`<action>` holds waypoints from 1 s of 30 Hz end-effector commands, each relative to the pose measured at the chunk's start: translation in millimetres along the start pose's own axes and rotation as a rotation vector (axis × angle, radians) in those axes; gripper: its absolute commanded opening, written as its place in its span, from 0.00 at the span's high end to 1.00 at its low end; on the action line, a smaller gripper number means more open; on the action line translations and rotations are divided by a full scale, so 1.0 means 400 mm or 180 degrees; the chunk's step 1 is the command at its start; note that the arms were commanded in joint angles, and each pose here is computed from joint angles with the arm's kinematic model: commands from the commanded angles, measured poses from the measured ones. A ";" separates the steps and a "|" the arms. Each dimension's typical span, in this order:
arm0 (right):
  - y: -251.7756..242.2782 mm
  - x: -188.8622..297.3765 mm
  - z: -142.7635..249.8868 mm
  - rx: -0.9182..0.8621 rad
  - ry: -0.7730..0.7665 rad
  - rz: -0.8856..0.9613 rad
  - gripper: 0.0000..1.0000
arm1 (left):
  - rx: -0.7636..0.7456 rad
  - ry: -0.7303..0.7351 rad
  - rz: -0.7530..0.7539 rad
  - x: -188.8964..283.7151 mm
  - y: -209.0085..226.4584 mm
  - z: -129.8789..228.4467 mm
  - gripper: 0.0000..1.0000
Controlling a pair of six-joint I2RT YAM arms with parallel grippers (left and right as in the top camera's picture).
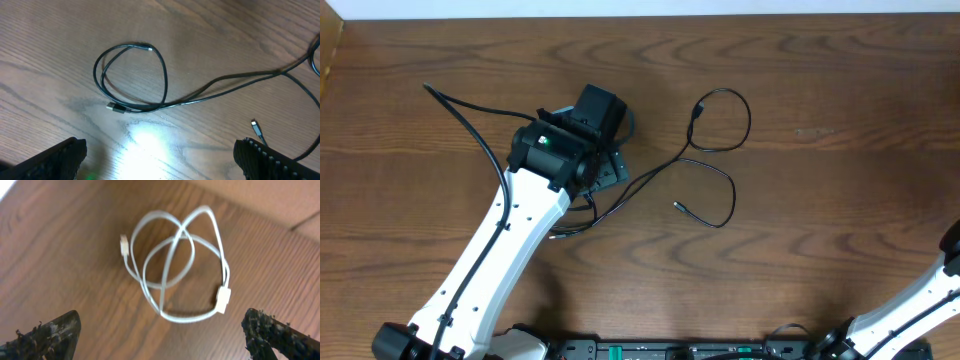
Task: Untangle cables
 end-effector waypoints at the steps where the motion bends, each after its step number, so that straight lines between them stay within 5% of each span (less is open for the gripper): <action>1: -0.023 -0.054 0.021 -0.0004 0.0011 0.0146 0.02 | -0.0029 0.0108 0.0036 -0.007 -0.002 0.009 0.01; 7: -0.042 -0.169 0.099 0.0001 0.0239 0.0212 0.04 | -0.0025 0.0124 0.0073 -0.007 -0.005 0.010 0.01; 10: -0.047 -0.209 0.133 0.0002 0.0340 0.0204 0.14 | -0.0020 0.0110 0.0088 -0.007 -0.008 0.008 0.01; 16: -0.046 -0.219 0.138 0.0003 0.0339 0.0186 0.78 | -0.0011 0.0086 0.0119 -0.007 -0.012 0.004 0.01; 19: -0.033 -0.195 0.110 -0.0009 0.0260 0.0069 0.99 | -0.0010 0.0081 0.0125 -0.007 -0.013 0.003 0.01; 26: 0.026 -0.043 -0.014 -0.0038 -0.0133 -0.0500 0.99 | -0.0010 0.0081 0.0125 -0.007 -0.013 0.003 0.01; 30: 0.112 0.162 -0.122 -0.0290 -0.0458 -0.1524 0.99 | -0.0010 0.0082 0.0124 -0.007 -0.013 0.004 0.01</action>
Point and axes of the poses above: each gripper's point midway between its finger pads, its own x axis back along the fingers, its own y axis along the line the jaws close on, z = x × y, the point moved 7 cm from there along x, back along the fingers, and after that the axes turned 5 degrees about x, right-handed, at the moved point
